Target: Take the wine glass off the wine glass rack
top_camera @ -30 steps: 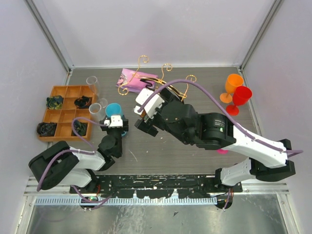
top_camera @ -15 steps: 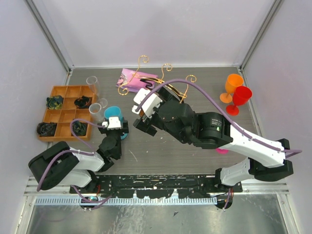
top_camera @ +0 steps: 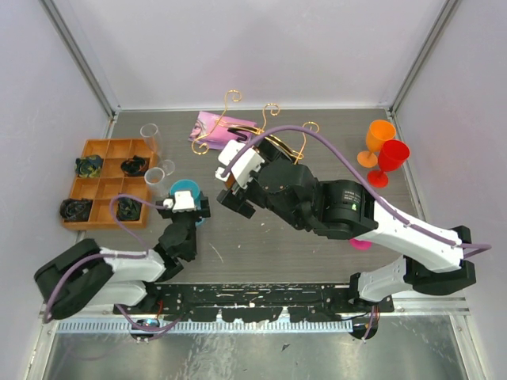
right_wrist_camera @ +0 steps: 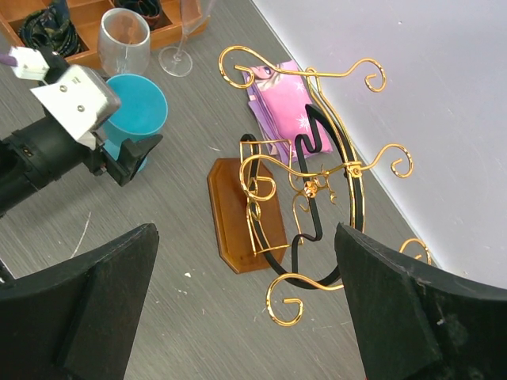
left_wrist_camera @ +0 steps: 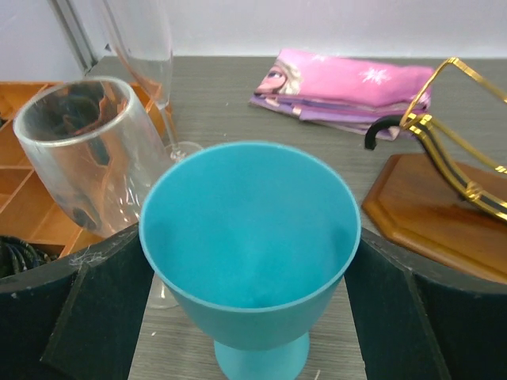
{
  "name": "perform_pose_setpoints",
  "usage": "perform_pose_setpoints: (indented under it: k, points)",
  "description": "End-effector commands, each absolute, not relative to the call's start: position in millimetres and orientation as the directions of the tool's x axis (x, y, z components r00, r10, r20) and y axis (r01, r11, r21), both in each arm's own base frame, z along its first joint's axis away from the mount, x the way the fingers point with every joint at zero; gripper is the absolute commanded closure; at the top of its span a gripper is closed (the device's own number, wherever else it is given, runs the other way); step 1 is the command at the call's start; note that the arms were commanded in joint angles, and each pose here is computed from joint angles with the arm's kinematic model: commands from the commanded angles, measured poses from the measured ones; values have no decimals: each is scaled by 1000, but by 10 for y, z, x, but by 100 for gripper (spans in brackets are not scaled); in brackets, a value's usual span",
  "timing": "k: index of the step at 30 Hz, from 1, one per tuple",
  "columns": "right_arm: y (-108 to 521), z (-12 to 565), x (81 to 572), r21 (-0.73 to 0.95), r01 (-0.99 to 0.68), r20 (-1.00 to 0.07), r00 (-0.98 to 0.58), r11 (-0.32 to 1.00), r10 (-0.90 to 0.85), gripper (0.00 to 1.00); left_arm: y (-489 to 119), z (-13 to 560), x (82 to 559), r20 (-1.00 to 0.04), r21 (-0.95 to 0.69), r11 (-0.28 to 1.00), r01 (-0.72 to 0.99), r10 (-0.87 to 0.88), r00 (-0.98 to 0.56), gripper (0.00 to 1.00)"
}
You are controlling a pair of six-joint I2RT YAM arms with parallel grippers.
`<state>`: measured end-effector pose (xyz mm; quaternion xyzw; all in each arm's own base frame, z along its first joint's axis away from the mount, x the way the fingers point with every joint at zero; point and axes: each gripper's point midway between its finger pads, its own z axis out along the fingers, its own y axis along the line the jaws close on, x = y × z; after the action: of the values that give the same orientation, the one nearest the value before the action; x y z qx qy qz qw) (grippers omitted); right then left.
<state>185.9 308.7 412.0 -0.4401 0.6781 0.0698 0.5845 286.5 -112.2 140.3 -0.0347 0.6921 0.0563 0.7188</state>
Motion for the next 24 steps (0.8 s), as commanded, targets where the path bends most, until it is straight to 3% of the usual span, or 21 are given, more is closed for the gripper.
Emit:
perform_pose_setpoints:
  k: [1,10,15,24]
  points:
    - [3111,4354,1893,-384,-667,-894,96,639,-437,2,-1116,1680,2802,-997,-27,989,-145,-17,72,1]
    - [3030,4302,1998,-273,-648,-939,19,712,-343,2,-1005,1946,2565,-992,-130,982,-134,-127,26,1]
    - [2965,4204,2124,-181,-653,-960,-45,735,-276,2,-984,1904,2519,-996,-84,989,-120,-87,-21,1]
    - [2836,4231,2096,-185,-649,-962,-33,738,-271,2,-1106,1742,2595,-997,-42,992,-119,-49,-57,1]
